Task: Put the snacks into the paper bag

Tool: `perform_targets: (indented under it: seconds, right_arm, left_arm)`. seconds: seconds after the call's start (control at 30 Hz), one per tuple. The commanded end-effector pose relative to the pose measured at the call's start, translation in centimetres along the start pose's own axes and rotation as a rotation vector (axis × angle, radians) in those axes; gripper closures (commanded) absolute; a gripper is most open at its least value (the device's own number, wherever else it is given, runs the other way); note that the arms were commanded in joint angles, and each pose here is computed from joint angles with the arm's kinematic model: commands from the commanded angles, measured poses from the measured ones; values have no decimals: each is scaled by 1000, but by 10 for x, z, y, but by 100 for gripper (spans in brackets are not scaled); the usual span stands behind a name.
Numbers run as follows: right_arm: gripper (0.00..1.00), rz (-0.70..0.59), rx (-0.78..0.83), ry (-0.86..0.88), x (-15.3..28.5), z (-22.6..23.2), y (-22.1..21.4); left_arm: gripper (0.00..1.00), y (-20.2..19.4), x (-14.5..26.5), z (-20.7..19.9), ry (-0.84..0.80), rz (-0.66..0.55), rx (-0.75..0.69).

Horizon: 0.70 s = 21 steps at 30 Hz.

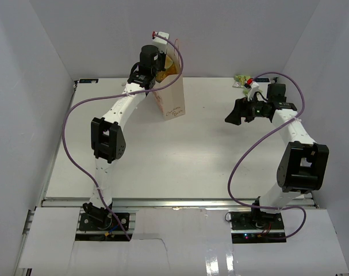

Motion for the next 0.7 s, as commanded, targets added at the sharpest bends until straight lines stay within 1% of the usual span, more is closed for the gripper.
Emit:
perform_targets:
  seconds: [0.0, 0.03, 0.27, 0.4, 0.67]
  right_arm:
    - [11, -47, 32, 12, 8, 4, 11]
    - [11, -50, 33, 15, 9, 4, 12]
    - [11, -51, 30, 21, 8, 4, 12]
    - [11, -51, 27, 21, 9, 5, 11]
    - [11, -46, 17, 28, 8, 6, 7]
  left_arm:
    - [98, 15, 7, 16, 72, -21, -23]
    - [100, 20, 8, 19, 89, -30, -35]
    - [100, 46, 22, 31, 145, -79, -96]
    - [100, 59, 28, 36, 159, -112, -107]
    - [100, 70, 33, 39, 177, -139, -114]
Point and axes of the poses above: each gripper's point midway between its finger pads, its own x axis back along the fingers, its own z axis along the line the jaws close on, y = z × x, the point moved 9 cm from there along x, back along the fingers, and after that the axes turned 1 degree about -x, right-handed, at the moved point
